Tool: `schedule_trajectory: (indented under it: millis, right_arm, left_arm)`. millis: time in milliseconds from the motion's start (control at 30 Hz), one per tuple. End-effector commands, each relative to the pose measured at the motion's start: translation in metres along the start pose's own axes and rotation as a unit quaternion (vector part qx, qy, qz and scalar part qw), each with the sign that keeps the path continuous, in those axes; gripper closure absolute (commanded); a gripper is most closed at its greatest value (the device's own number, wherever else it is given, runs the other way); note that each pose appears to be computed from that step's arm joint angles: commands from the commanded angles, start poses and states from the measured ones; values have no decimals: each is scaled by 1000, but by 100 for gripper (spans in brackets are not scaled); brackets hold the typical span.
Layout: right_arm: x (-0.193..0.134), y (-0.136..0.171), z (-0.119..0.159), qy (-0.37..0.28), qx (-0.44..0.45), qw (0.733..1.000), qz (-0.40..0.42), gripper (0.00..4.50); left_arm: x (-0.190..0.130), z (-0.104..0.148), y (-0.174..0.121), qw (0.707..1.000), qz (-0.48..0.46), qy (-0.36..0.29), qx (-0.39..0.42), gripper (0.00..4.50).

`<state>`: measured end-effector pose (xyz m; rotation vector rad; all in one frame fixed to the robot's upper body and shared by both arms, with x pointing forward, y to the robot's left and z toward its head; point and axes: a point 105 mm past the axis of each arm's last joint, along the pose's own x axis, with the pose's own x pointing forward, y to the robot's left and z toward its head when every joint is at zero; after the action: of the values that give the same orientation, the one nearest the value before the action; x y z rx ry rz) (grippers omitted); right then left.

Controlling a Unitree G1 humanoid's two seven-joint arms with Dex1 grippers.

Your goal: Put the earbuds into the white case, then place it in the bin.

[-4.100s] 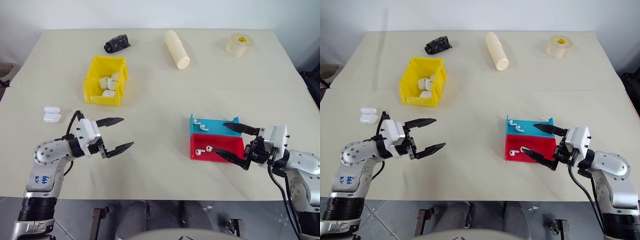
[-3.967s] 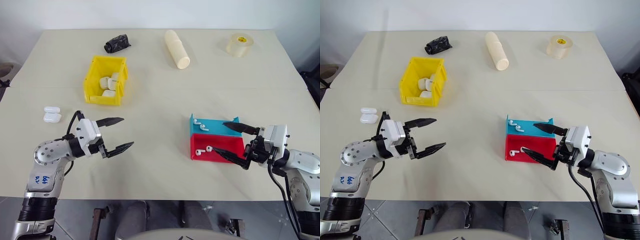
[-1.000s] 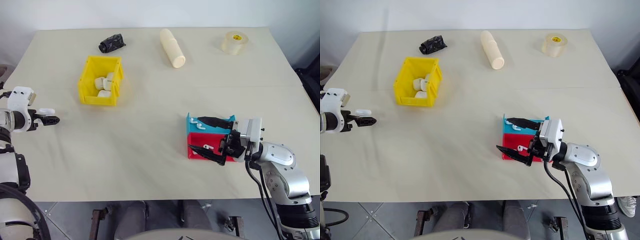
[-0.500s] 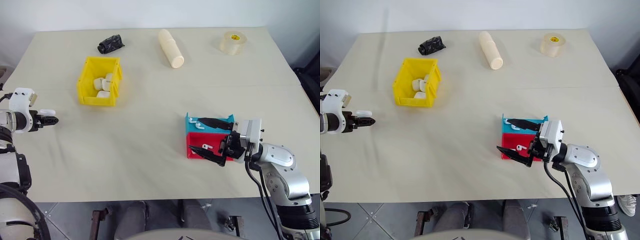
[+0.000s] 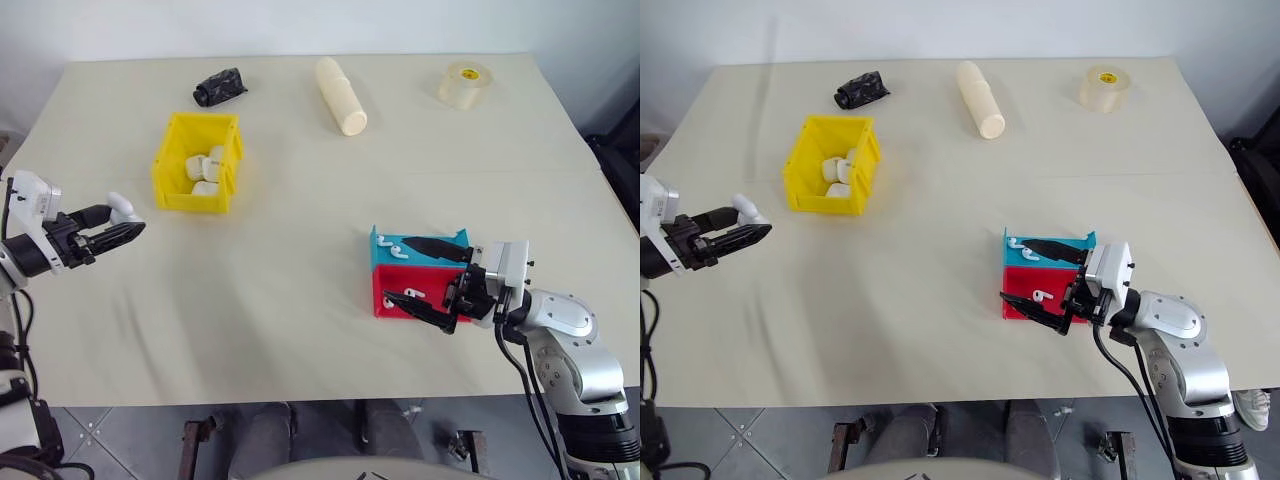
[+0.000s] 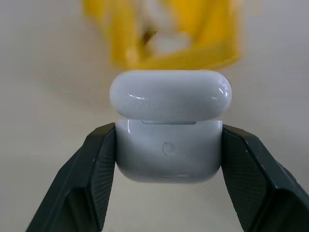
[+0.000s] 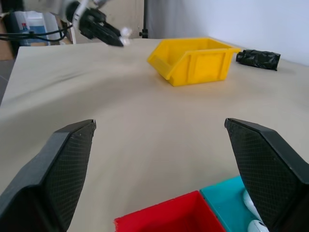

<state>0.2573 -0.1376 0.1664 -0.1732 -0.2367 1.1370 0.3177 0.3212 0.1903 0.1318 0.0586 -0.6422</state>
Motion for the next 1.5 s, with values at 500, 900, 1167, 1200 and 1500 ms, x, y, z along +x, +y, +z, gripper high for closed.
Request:
schedule_trajectory:
  millis: [500,900,1167,1200,1500]
  right_arm:
    - [-64,0,7,68,-39,991,-107,0]
    - [-113,25,16,146,-47,974,-169,0]
    - [-126,34,13,199,-45,967,-151,0]
    - [-127,34,12,207,-44,966,-147,0]
    - [-95,27,6,270,11,960,-78,0]
  left_arm:
    - [86,28,-165,948,-208,-237,40,170]
    - [121,25,-239,894,-319,-307,60,170]
    - [126,29,-259,865,-339,-366,55,170]
    - [125,29,-262,863,-344,-366,55,170]
    - [112,23,-260,857,-359,-364,70,170]
